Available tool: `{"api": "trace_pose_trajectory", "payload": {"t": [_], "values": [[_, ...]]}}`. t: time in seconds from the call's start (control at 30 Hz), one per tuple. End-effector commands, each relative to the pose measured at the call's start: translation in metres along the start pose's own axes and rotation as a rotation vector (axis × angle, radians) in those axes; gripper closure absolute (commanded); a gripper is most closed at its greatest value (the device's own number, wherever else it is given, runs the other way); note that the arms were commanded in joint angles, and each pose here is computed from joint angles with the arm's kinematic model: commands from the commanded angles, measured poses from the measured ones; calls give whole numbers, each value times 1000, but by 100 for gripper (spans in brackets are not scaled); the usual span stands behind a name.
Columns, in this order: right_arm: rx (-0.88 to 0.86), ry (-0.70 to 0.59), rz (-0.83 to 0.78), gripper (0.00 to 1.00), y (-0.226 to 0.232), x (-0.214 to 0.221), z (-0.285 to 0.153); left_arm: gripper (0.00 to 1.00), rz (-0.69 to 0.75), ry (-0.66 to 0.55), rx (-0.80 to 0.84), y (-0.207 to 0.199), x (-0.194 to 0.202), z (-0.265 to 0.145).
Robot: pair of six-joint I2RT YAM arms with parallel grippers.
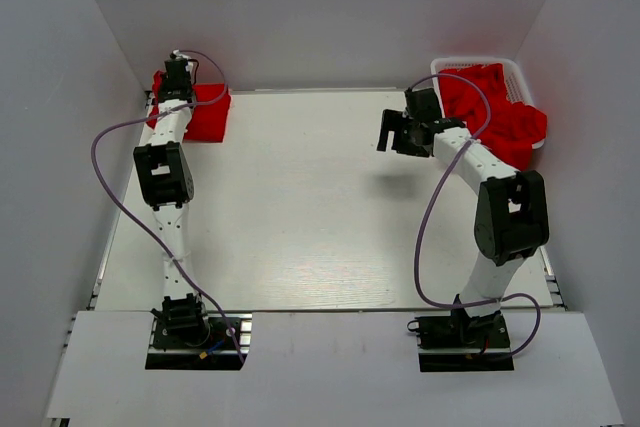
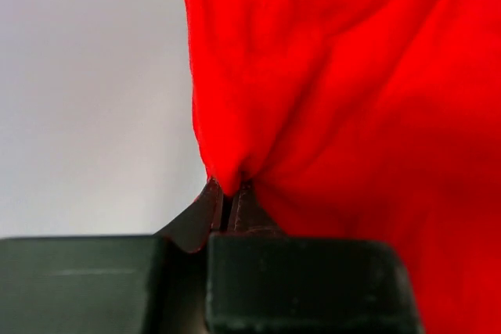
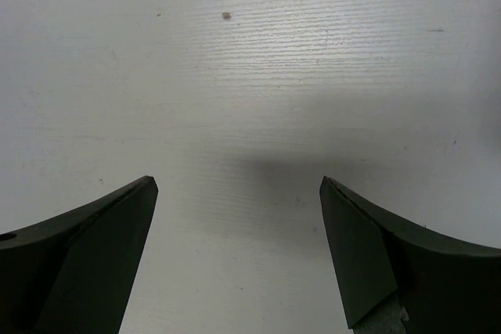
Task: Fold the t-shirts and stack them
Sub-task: Put the neatly folded tshirt into the corner of the board with the left arm
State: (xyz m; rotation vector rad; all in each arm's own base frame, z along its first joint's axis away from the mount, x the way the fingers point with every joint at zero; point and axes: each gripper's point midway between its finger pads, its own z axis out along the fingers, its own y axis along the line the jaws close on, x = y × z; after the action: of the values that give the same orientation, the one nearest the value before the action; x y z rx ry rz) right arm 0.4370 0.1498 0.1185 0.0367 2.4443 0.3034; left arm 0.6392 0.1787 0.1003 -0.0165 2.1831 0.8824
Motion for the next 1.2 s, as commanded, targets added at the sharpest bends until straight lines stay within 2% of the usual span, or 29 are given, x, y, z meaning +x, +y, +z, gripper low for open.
{"api": "trace_pose_trajectory", "payload": {"t": [0.0,0.03,0.07,0.1,0.13,0.17,0.2,0.23,0.37,0.5,0.53,0.57,0.6,0.63,0.67,0.7,0.73,0.77,0.8,0.9,0.93,0.97,1.03,1.07,1.1,1.17], "values": [[-4,-50,11,10,3,-22,-4,100,-44,-103,-121,46,-38,-6],[-1,-48,11,10,3,-21,-3,100,-45,-96,-135,49,-37,-7],[9,-43,13,10,1,-20,-2,96,-46,-91,-143,50,-36,-7],[15,-36,11,10,0,-18,-3,79,-52,-101,-147,55,-41,-11],[14,-34,11,10,0,-17,-2,52,-52,-101,-147,55,-41,-11],[18,-35,13,10,-1,-18,-3,37,-62,-109,-161,63,-46,-17],[14,-35,11,10,0,-18,-5,14,-76,-117,-164,69,-52,-24],[7,-35,11,10,1,-17,-6,0,-78,-114,-173,73,-52,-27],[1,-73,12,10,3,-24,-21,0,-128,-144,-153,86,-72,-53],[-28,-121,14,10,6,-27,-41,0,-211,-194,21,75,-98,-96],[-39,-148,15,10,7,-28,-56,0,-247,-197,80,70,-101,-106],[-47,-138,21,10,7,-21,-55,0,-282,-169,226,47,-96,-119],[-44,-124,29,10,5,-12,-56,0,-322,-194,284,56,-109,-146],[-49,-138,32,10,5,-14,-65,0,-362,-167,344,50,-104,-160],[-50,-133,37,10,4,-7,-70,0,-376,-111,497,24,-90,-178],[-50,-131,41,10,1,1,-75,0,-455,-142,580,28,-102,-218],[-59,-144,50,10,2,3,-82,0,-469,-168,693,13,-106,-244],[-53,-103,59,10,-5,25,-76,0,-476,-127,734,-12,-81,-246],[-75,-125,56,10,-1,25,-84,0,-507,-128,785,-27,-79,-271],[-75,-102,62,10,-10,56,-92,0,-539,-150,887,-43,-63,-340],[-77,-105,69,10,-11,61,-94,0,-490,-119,963,-78,-40,-364],[-67,-107,75,10,-18,78,-100,0,-500,-197,996,-73,-47,-392],[-55,-90,80,10,-25,95,-100,0,-442,-121,1036,-109,-8,-415],[-70,-133,84,10,-24,91,-113,0,-427,-85,1018,-117,6,-419],[-69,-118,90,10,-27,102,-112,0,-401,-30,972,-121,27,-419],[-83,-120,85,10,-27,112,-118,0,-343,65,1002,-149,73,-436]]}}
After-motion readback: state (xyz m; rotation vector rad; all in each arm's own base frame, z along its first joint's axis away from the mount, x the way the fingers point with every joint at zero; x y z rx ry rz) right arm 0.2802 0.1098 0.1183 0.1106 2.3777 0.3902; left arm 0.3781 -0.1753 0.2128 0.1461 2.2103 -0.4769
